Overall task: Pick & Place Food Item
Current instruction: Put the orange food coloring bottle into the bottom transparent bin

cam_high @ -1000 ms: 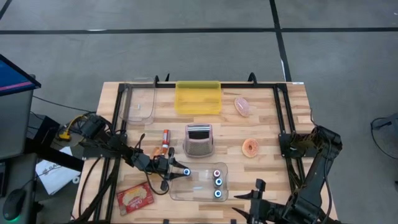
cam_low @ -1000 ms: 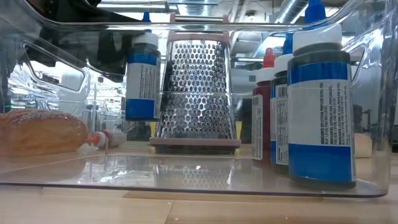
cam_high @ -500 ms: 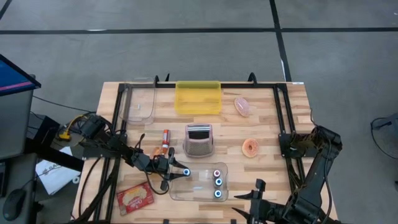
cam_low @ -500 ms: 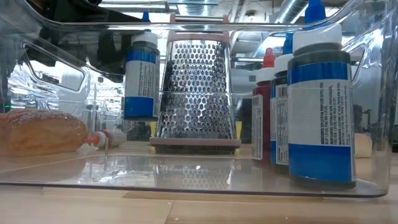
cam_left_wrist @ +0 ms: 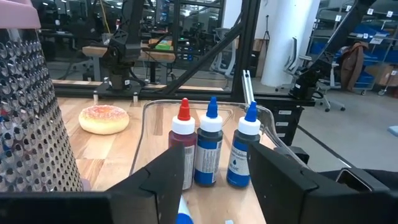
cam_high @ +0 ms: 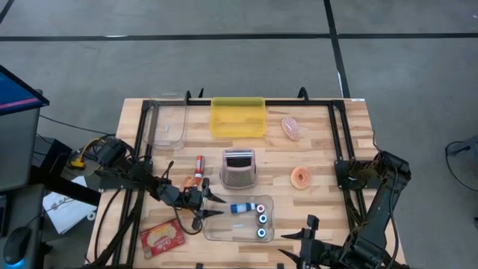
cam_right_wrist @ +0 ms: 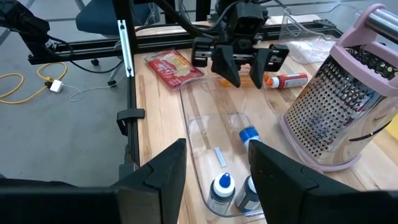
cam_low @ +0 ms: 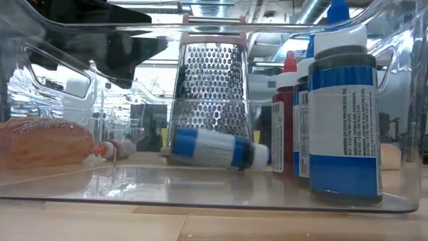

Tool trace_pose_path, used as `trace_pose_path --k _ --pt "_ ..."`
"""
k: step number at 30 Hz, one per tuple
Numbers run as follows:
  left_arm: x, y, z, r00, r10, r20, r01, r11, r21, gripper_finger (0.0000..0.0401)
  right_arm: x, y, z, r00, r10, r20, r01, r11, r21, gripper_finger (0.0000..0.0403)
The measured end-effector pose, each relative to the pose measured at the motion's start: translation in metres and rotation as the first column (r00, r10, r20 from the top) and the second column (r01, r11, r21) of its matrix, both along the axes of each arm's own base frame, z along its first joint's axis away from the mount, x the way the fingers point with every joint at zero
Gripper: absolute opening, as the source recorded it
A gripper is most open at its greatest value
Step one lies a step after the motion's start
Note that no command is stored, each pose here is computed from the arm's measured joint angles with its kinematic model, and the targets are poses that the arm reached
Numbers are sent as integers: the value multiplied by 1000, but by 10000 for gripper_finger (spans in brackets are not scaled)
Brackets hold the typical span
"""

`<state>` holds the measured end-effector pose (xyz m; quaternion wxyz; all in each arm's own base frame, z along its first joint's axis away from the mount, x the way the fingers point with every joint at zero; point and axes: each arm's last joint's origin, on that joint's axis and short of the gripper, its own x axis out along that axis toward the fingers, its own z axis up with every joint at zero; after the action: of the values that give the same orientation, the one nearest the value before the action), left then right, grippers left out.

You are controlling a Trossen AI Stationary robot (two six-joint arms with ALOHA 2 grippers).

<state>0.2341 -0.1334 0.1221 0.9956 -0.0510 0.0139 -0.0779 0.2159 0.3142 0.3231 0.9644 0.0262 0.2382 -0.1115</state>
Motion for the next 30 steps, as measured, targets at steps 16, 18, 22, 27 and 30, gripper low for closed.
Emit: trace_pose_path --k 16,18,22,27,30 --pt "-24 -8 41 996 -64 -59 70 991 112 163 0 0 0 1000 0 1 0 1000 2 164" --pt "-32 -7 48 995 -34 -90 47 989 143 163 0 0 0 1000 0 2 0 1000 3 164" --pt "-51 3 61 978 142 -152 -112 975 194 163 0 0 0 1000 0 1 0 1000 2 164" --pt "-67 26 68 911 354 -209 -311 926 213 163 0 0 0 1000 -3 4 3 1000 0 164" --pt "-69 40 68 882 378 -281 -316 917 244 163 1 0 0 1000 -8 10 8 1000 -5 164"
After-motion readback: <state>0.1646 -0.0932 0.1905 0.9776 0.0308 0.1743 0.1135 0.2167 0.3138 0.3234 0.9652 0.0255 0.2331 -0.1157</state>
